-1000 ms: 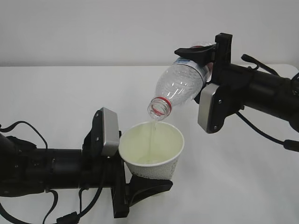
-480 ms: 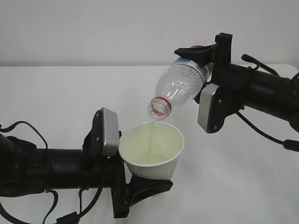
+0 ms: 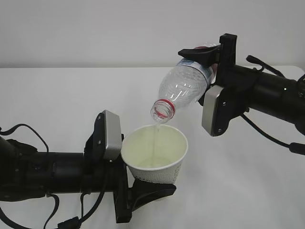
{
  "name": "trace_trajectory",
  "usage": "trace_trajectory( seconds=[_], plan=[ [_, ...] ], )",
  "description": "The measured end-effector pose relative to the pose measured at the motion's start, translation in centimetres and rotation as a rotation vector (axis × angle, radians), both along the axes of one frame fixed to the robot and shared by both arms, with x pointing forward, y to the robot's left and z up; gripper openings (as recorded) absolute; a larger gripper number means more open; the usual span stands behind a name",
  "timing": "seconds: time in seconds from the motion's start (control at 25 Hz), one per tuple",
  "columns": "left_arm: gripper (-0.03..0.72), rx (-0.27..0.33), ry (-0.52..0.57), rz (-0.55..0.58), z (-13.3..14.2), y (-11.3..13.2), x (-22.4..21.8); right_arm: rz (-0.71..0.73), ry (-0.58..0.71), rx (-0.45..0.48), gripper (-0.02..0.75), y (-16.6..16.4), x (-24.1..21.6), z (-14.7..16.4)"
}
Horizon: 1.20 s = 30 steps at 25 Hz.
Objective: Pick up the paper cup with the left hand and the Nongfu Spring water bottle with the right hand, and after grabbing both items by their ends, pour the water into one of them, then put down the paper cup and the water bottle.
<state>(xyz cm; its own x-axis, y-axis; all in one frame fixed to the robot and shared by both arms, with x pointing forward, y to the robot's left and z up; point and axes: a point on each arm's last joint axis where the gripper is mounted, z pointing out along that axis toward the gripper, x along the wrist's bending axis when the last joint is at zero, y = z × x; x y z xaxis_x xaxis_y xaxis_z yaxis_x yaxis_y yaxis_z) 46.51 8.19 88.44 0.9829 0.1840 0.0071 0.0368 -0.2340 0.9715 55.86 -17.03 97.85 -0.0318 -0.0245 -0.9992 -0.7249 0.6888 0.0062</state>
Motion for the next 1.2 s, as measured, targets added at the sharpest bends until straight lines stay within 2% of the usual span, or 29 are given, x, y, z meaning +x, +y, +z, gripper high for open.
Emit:
trace_trajectory(
  seconds=[1.2],
  plan=[
    [0.51,0.0,0.0,0.0,0.0,0.0,0.0,0.002,-0.015,-0.008,0.491,0.01,-0.01,0.04]
  ],
)
